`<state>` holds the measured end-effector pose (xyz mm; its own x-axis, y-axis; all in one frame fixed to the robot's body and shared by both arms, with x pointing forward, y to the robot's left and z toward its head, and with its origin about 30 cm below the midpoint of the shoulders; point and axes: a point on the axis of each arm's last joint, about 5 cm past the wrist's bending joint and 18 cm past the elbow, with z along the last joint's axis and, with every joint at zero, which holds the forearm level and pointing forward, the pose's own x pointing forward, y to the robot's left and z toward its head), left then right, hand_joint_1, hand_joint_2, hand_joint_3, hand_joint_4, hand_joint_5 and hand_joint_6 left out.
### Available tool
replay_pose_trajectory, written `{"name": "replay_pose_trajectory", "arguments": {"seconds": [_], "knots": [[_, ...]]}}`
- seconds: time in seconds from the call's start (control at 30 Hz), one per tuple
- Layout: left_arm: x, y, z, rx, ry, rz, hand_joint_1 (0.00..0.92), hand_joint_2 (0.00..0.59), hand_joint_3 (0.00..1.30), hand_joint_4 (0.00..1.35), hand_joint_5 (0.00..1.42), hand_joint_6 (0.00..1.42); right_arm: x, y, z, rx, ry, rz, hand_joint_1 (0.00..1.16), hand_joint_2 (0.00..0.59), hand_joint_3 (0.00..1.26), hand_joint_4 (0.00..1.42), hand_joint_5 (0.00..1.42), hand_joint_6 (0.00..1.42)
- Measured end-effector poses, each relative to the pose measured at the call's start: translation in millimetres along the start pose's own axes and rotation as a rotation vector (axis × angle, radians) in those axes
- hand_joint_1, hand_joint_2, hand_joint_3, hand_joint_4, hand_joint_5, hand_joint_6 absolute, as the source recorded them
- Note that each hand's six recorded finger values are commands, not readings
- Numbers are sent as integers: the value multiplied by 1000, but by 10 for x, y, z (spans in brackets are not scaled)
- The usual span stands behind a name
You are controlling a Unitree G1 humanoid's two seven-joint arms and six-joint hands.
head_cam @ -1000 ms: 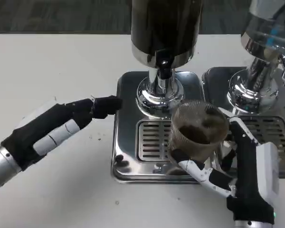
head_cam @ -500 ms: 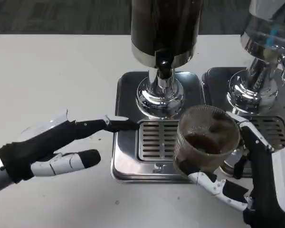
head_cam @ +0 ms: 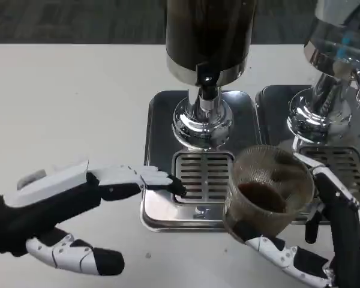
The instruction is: Grasp the cup under the faucet to collect the drink, then remove the cup.
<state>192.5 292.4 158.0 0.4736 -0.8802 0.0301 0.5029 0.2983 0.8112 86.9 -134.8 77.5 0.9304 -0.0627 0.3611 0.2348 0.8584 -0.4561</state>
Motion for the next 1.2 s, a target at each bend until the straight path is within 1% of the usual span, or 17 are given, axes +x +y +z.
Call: {"name": "replay_pose_trajectory", "arguments": {"seconds": [0.1,0.2,0.33,0.4,0.47,0.53,0.7,0.9,1.1,1.2], "knots": [[-23,25,43,33,-18,-2,0,133,172,43,46,95,-29,-25,21,-1,3,-4,743,217,662,770,944,1265],[-56,35,72,54,-26,-6,0,133,169,38,34,80,-59,-40,44,3,3,-3,741,216,662,773,945,1265],[-102,46,107,67,-35,-7,0,135,169,38,33,77,-97,-53,61,4,11,3,736,214,664,773,947,1277],[-117,66,128,81,-41,-13,0,136,169,38,31,76,-113,-71,86,5,7,-1,734,213,669,774,959,1280],[-123,80,138,84,-47,-9,0,137,168,38,28,76,-117,-77,97,7,2,-4,733,213,669,774,960,1281],[-128,91,156,92,-63,0,0,137,168,38,26,75,-138,-89,113,7,5,-2,736,215,670,781,962,1281],[-128,84,183,95,-80,-5,0,139,171,38,25,74,-160,-117,146,10,-4,-1,739,216,675,784,962,1282],[-140,69,209,88,-96,4,0,141,176,41,30,74,-211,-136,163,9,10,3,743,214,678,774,962,1282],[-137,77,230,91,-110,8,0,137,185,54,32,74,-207,-151,202,18,-11,-5,752,212,678,774,962,1282],[-147,67,242,85,-117,15,0,137,187,57,36,74,-217,-155,207,19,-11,-2,757,212,678,774,968,1292]]}}
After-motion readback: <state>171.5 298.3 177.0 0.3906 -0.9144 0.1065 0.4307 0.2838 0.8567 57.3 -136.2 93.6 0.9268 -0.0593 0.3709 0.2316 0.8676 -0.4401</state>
